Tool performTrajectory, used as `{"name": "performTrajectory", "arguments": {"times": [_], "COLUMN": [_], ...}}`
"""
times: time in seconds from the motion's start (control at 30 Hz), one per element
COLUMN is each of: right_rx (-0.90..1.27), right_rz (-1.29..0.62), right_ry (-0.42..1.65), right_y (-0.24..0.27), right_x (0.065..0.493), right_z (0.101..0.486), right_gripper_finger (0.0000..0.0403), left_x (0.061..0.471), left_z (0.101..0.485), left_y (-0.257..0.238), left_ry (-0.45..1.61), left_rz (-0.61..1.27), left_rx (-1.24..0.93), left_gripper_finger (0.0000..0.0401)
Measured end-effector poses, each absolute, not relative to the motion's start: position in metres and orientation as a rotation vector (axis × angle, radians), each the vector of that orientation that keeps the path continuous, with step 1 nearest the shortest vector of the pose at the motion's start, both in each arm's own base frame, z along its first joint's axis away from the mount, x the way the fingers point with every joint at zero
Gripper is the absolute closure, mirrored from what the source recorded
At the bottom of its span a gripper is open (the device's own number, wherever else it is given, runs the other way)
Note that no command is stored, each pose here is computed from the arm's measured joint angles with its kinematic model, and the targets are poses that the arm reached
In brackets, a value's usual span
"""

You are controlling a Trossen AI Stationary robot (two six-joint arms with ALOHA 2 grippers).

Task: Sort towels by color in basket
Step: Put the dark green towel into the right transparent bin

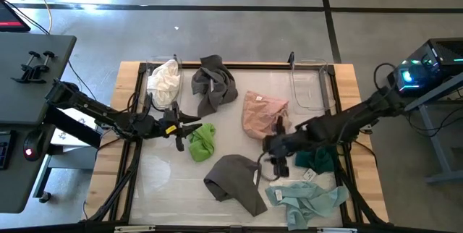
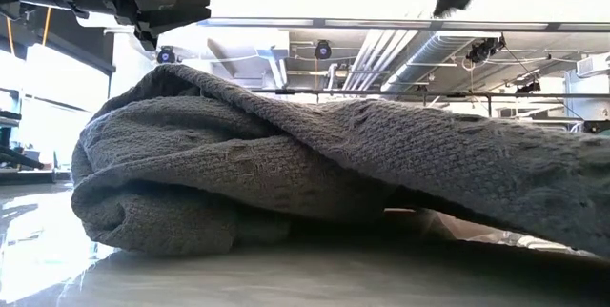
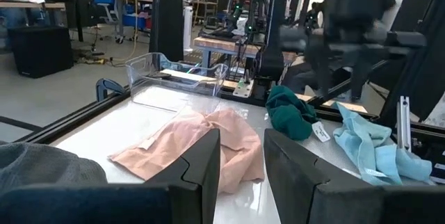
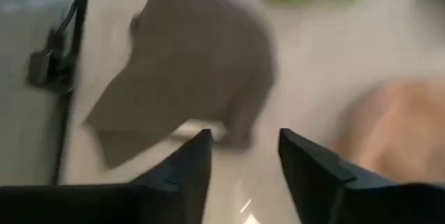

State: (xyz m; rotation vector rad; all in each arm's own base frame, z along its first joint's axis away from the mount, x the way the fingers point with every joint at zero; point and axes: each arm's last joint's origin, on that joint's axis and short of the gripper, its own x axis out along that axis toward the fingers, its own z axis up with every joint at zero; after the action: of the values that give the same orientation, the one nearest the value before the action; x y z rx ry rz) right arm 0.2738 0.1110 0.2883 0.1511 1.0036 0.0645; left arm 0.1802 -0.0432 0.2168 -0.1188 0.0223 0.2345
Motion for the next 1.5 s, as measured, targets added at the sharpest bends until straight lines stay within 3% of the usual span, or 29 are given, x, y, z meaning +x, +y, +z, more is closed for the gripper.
{"name": "performTrajectory", "arguments": {"times": [0.23, 0.53, 0.83, 1.23, 1.37, 1.5], "right_rx": [0.431, 0.240, 0.204, 0.497, 0.517, 0.525], "right_rz": [0.031, -0.395, -0.441, -0.382, -0.359, -0.361], "right_ry": [1.433, 1.736, 1.690, 1.544, 1.549, 1.555], "right_y": [0.133, 0.130, 0.106, 0.080, 0.079, 0.078], "right_x": [0.264, 0.231, 0.214, 0.171, 0.166, 0.163], "right_z": [0.259, 0.242, 0.256, 0.187, 0.155, 0.135], "right_gripper_finger": [0.0166, 0.0163, 0.0163, 0.0165, 0.0191, 0.0246], "left_x": [0.180, 0.180, 0.180, 0.180, 0.180, 0.180], "left_z": [0.216, 0.216, 0.215, 0.215, 0.215, 0.215], "left_y": [-0.043, -0.043, -0.043, -0.044, -0.044, -0.044], "left_ry": [0.026, 0.033, 0.042, 0.044, 0.043, 0.043], "left_rz": [0.235, 0.235, 0.235, 0.220, 0.220, 0.220], "left_rx": [-0.117, -0.114, -0.110, -0.110, -0.110, -0.110], "left_gripper_finger": [0.0300, 0.0300, 0.0300, 0.0300, 0.0300, 0.0300]}}
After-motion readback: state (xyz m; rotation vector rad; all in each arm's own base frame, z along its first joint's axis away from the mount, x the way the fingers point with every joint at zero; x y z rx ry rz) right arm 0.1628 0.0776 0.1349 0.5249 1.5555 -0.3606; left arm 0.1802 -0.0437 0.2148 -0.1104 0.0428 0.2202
